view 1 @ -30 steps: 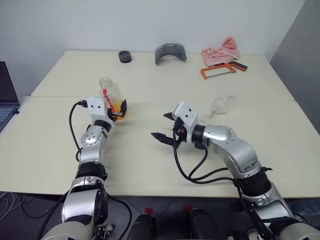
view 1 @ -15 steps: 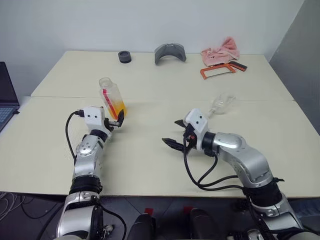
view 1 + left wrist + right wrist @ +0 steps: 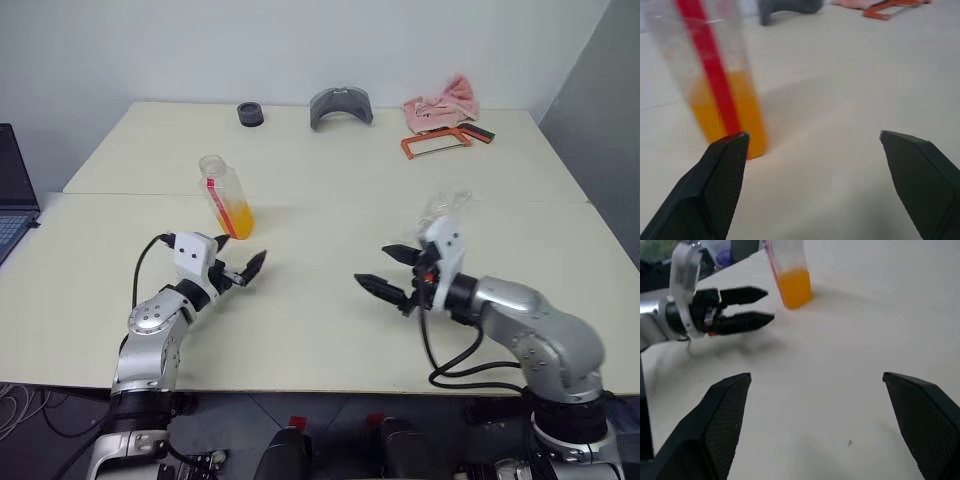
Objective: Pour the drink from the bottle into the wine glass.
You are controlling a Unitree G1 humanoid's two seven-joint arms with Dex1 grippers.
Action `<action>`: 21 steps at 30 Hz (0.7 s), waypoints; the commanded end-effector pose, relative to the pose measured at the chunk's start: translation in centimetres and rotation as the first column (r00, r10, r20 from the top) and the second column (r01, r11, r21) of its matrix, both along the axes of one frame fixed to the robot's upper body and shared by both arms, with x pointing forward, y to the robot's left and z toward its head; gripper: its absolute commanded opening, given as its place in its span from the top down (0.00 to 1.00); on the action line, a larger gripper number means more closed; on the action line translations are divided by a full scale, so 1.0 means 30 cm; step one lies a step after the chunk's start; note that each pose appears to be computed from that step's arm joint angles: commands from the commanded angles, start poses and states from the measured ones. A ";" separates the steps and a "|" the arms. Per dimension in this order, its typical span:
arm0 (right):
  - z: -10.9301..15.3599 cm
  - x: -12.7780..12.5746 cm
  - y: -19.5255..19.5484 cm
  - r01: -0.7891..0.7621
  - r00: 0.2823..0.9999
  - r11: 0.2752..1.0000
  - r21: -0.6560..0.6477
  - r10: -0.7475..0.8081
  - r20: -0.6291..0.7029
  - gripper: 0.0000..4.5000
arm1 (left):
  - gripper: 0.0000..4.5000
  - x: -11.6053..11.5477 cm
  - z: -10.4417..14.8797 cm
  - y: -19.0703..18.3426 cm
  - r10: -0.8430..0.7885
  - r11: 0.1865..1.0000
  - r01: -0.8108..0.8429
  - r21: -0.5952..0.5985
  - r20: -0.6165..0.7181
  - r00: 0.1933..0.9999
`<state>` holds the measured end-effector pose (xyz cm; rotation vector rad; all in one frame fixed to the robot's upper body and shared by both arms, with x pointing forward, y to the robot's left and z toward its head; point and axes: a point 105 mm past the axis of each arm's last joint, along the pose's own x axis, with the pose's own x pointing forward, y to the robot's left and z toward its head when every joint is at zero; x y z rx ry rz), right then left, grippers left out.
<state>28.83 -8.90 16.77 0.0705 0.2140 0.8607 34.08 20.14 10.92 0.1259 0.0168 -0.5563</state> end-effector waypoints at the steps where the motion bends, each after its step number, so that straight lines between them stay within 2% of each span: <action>1: 0.020 0.028 -0.113 0.148 0.983 0.985 0.088 -0.137 -0.120 0.00 | 0.01 -0.046 0.065 -0.109 -0.224 0.974 0.224 -0.010 0.013 0.974; 6: -0.008 0.136 -0.277 0.390 0.887 0.908 0.157 -0.324 -0.329 0.00 | 0.01 -0.109 0.126 -0.237 -0.524 0.851 0.524 0.006 -0.019 0.851; 10: -0.017 0.228 -0.317 0.469 0.830 0.849 0.245 -0.329 -0.450 0.00 | 0.01 -0.165 0.140 -0.292 -0.682 0.728 0.685 0.025 -0.079 0.727; 16: -0.041 0.327 -0.299 0.494 0.794 0.805 0.328 -0.265 -0.547 0.00 | 0.01 -0.203 0.135 -0.323 -0.759 0.639 0.767 0.051 -0.120 0.640; 21: -0.048 0.395 -0.272 0.494 0.789 0.787 0.369 -0.229 -0.569 0.00 | 0.01 -0.201 0.140 -0.333 -0.764 0.633 0.773 0.052 -0.117 0.634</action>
